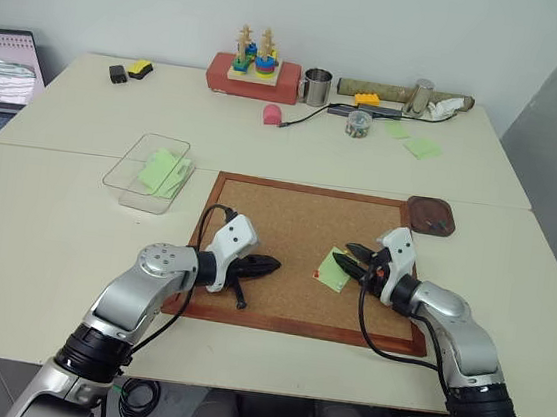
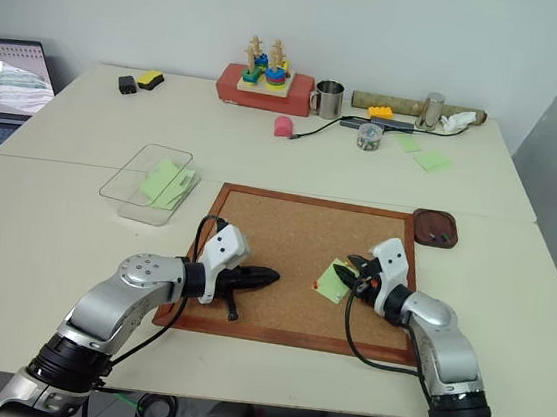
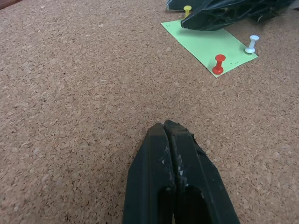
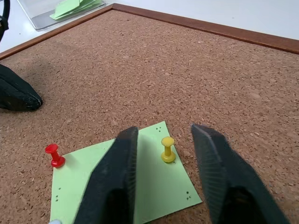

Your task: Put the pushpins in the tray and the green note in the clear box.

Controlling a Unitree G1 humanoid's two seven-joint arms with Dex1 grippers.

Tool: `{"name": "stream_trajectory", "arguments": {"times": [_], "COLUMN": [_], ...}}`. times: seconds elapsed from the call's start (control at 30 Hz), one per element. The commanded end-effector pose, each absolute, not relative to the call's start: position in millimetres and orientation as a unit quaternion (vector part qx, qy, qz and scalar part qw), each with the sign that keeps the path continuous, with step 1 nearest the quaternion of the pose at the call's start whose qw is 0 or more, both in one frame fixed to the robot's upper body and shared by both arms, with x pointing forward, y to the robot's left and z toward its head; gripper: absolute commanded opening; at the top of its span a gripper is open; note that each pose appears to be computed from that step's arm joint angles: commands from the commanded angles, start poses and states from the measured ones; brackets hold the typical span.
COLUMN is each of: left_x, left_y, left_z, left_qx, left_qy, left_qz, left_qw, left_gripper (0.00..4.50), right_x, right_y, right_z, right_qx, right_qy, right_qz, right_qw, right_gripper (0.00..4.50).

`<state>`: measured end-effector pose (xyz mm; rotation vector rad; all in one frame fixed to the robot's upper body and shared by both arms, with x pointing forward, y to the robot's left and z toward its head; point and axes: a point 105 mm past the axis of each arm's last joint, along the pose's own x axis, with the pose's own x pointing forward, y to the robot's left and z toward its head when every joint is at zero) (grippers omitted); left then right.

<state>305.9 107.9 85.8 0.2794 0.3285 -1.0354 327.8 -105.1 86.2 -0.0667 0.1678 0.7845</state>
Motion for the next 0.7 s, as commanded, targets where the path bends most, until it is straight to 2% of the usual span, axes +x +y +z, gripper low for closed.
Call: {"name": "stream_trajectory", "arguments": {"times": [0.03,0.13,0.17,0.33,0.53,0.7], "left_x": [303.6,303.6,303.4,305.6,304.7,303.6], "left_y": [111.6,111.7,111.6,113.0,113.8,114.3], "left_z": [83.6,84.0,83.9,82.9,79.7,78.6], "left_qx": [0.14,0.14,0.14,0.148,0.151,0.15], "left_qy": [0.166,0.168,0.168,0.169,0.174,0.176], "left_qz": [-0.487,-0.487,-0.487,-0.484,-0.482,-0.483], "left_qw": [0.846,0.846,0.845,0.846,0.846,0.845], "left_gripper": [0.0,0.0,0.0,0.0,0.0,0.0], "right_x": [329.5,329.2,328.9,326.2,324.7,323.3], "right_y": [-99.8,-99.9,-100.0,-99.6,-99.7,-106.3], "right_z": [97.9,98.2,98.4,106.6,148.5,151.7], "right_qx": [-0.043,-0.042,-0.042,-0.044,0.003,-0.011], "right_qy": [0.061,0.06,0.06,0.046,-0.018,-0.017], "right_qz": [0.392,0.392,0.392,0.398,0.391,0.382], "right_qw": [0.917,0.917,0.917,0.915,0.92,0.924], "right_gripper": [0.8,0.11,0.05,0.05,0.05,0.05]}}
